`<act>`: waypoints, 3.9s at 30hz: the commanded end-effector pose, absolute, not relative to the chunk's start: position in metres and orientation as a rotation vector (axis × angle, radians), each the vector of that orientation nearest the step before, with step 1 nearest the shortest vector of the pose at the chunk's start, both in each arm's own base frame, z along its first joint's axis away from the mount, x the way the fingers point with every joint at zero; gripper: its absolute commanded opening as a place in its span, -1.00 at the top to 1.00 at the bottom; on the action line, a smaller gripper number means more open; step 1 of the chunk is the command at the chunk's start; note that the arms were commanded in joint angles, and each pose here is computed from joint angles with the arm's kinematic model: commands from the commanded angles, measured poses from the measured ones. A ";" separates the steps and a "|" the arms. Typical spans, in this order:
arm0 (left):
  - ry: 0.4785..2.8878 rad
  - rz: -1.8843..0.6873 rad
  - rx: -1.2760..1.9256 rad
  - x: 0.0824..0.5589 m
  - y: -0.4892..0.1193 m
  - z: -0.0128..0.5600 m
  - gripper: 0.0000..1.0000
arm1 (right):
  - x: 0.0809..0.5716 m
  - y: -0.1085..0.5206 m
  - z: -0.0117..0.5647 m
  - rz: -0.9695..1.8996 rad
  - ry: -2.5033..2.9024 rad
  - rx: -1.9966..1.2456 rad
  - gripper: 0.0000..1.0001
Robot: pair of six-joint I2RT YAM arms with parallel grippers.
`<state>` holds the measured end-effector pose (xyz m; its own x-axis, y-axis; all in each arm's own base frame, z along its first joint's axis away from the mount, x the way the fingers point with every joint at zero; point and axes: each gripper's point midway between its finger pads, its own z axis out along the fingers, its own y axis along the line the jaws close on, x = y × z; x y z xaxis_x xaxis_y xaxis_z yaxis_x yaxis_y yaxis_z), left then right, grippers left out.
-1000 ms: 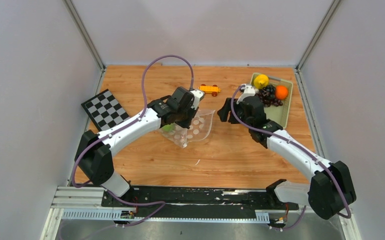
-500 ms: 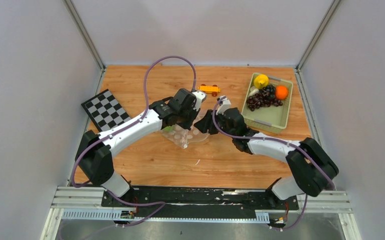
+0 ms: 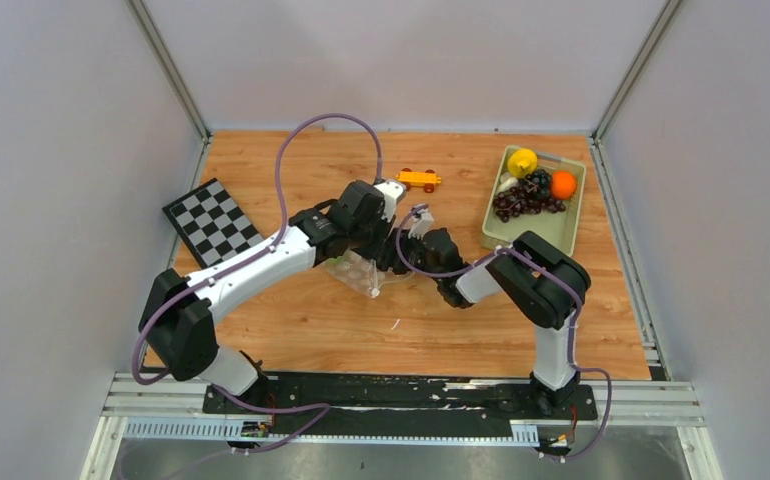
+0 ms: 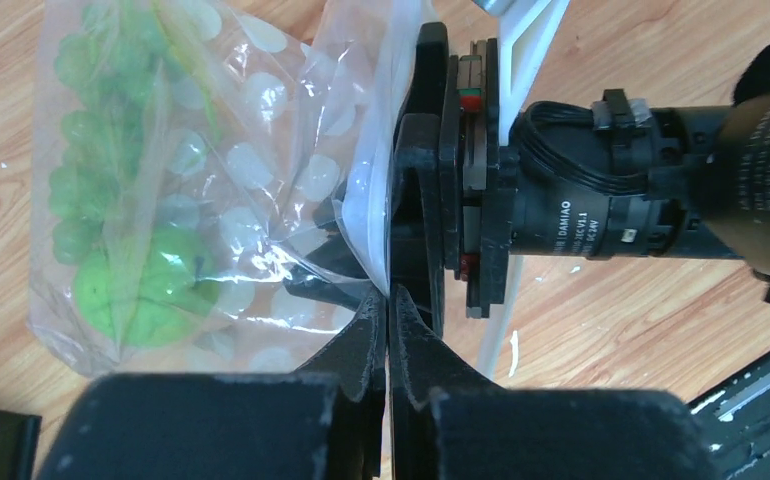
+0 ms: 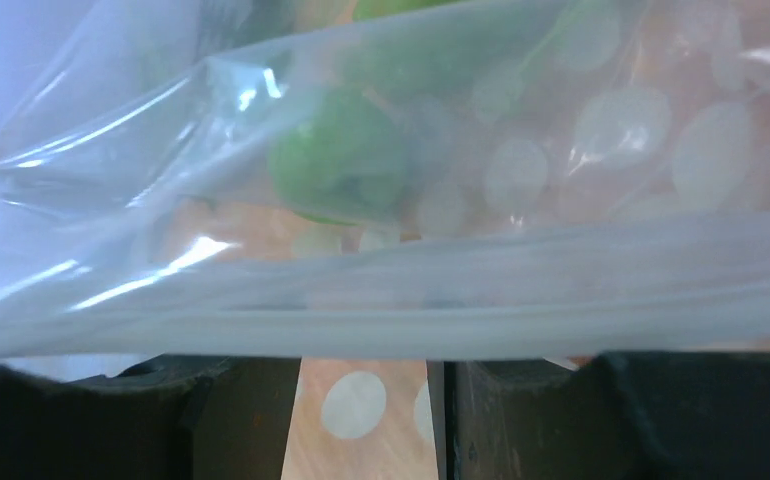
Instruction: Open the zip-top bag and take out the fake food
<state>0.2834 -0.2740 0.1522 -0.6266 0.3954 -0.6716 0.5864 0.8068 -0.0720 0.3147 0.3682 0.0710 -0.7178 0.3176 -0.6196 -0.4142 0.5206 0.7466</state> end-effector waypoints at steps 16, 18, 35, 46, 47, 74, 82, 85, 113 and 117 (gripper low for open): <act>2.119 -0.720 0.421 0.266 -0.339 0.230 1.00 | 0.316 0.372 0.100 1.503 1.758 -0.066 -0.03; 2.125 -0.724 0.398 0.266 -0.339 0.228 1.00 | 0.315 0.370 0.097 1.507 1.774 -0.075 -0.06; 2.102 -0.469 0.180 0.265 -0.260 0.213 -0.10 | 0.302 0.379 0.079 1.536 1.873 -0.218 -0.18; 2.178 -0.303 -0.153 0.273 -0.145 0.147 0.12 | 0.301 0.382 0.074 1.548 1.878 -0.245 -0.24; 2.188 -0.307 -0.175 0.274 -0.141 0.140 0.13 | 0.301 0.382 0.074 1.548 1.879 -0.246 -0.26; 2.429 -0.332 -0.268 0.259 -0.139 0.015 0.40 | 0.284 0.414 0.055 1.641 1.931 -0.386 -0.45; 2.473 -0.346 -0.267 0.259 -0.146 -0.005 0.58 | 0.276 0.413 0.052 1.593 1.982 -0.498 -0.47; 2.476 -0.338 -0.272 0.258 -0.144 -0.008 0.68 | 0.273 0.410 0.047 1.542 2.024 -0.567 -0.49; 2.497 -0.164 -0.313 0.248 -0.116 -0.026 1.00 | 0.278 0.367 0.110 1.364 1.897 -0.532 -0.05; 2.503 -0.161 -0.309 0.248 -0.117 -0.027 1.00 | 0.282 0.357 0.118 1.269 1.893 -0.534 -0.05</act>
<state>0.2882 -0.1522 0.0192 -0.6898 -0.3281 -0.6454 -0.1040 0.9271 -0.3601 0.2708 0.3655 0.0938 -0.6968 0.0507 -0.7155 -0.6520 0.3711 0.6612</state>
